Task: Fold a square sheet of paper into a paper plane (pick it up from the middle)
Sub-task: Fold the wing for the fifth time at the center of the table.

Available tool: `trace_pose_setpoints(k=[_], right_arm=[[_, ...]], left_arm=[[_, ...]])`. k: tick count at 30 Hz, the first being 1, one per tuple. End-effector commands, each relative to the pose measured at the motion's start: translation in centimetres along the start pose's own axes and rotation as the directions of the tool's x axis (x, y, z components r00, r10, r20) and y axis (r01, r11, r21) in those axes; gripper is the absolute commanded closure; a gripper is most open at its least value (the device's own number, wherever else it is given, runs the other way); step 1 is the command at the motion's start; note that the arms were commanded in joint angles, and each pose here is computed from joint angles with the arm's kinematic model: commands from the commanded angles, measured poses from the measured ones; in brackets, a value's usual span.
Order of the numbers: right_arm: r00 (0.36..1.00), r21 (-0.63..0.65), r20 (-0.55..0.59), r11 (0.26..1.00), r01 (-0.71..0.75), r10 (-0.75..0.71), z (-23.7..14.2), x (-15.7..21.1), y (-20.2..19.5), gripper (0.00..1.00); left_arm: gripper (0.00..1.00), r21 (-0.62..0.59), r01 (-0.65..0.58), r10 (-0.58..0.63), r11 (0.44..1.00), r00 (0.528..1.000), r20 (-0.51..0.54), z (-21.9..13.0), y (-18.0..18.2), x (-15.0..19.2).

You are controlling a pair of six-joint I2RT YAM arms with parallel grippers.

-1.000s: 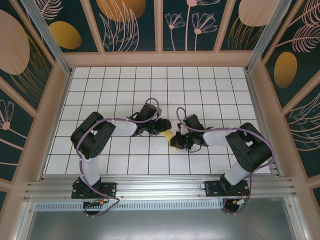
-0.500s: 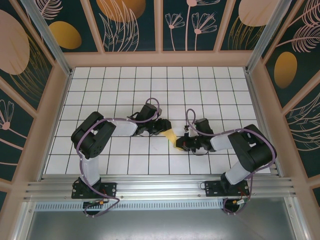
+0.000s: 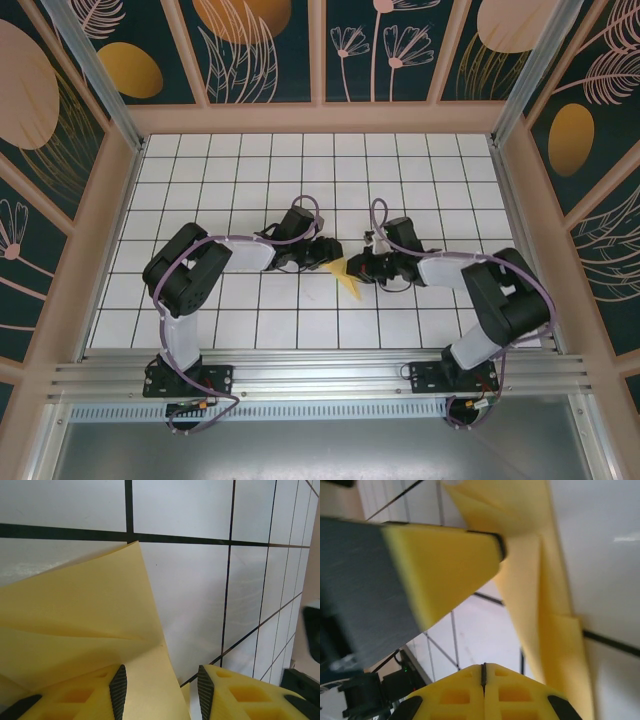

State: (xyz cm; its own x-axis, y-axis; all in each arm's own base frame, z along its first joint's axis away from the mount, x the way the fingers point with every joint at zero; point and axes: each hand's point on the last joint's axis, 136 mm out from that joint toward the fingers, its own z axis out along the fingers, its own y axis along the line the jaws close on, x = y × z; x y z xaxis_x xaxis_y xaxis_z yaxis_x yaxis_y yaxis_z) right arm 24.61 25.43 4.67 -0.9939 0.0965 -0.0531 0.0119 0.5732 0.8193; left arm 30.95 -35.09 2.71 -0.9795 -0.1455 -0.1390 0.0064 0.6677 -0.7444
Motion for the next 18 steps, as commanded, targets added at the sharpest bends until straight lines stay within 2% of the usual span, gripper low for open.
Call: trace_pose_setpoints(k=[1,6,9,18], right_arm=[[0.997,0.062,-0.045,0.996,-0.061,0.064,1.3,0.9,-2.6,0.93],[0.99,0.202,-0.059,0.973,-0.113,0.127,1.4,2.9,-7.0,0.96],[0.986,0.244,-0.072,0.961,-0.127,0.148,1.1,4.3,-8.7,0.97],[0.982,0.245,-0.118,0.963,-0.113,0.145,0.8,5.6,-9.2,0.98]], left_arm=[[0.55,-0.129,0.013,-0.017,0.992,0.999,-0.029,2.0,4.8,1.5],[0.55,-0.138,0.01,-0.013,0.99,1.0,-0.019,1.9,4.9,1.3],[0.55,-0.139,0.006,-0.004,0.99,1.0,0.011,1.6,4.8,0.5],[0.55,-0.14,-0.007,0.017,0.99,0.997,0.07,1.0,6.1,-2.8]])
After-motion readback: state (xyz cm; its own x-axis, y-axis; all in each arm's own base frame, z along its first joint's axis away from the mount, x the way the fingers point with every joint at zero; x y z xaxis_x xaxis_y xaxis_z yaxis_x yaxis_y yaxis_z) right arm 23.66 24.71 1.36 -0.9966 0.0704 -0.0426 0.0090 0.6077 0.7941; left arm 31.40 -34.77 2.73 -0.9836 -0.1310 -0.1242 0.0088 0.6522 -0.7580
